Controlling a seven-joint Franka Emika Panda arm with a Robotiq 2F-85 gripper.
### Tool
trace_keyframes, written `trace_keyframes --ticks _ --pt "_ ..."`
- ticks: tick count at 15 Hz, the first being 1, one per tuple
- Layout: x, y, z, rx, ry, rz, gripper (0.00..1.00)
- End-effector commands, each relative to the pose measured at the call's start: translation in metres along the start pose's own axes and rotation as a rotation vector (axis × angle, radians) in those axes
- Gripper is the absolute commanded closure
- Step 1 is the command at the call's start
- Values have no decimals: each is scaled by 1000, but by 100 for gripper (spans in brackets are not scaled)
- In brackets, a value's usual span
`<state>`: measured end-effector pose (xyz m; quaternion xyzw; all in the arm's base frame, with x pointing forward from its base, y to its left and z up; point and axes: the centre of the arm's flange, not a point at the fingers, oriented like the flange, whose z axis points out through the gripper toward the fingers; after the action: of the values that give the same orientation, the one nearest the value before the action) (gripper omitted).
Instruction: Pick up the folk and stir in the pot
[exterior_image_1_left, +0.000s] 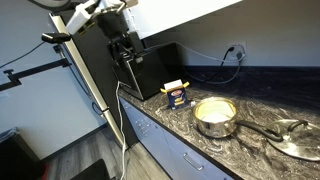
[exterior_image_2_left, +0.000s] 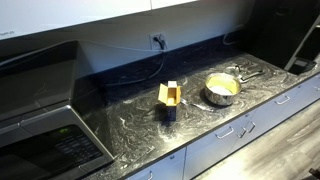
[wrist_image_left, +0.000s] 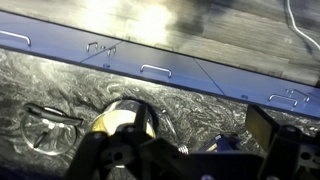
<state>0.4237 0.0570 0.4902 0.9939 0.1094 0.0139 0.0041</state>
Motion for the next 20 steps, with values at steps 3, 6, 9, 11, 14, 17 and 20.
trace_keyframes --ticks 3,6,9,11,14,17,20 --pt "105 8 48 -146 149 -154 0" --pt "144 14 75 -162 209 -174 0" --pt "172 13 110 -154 222 -175 0" --pt "152 13 109 -144 206 -175 0" --pt "166 15 125 -149 197 -172 0" --pt "172 20 129 -171 226 -171 0" --pt "177 26 154 -137 220 -215 0"
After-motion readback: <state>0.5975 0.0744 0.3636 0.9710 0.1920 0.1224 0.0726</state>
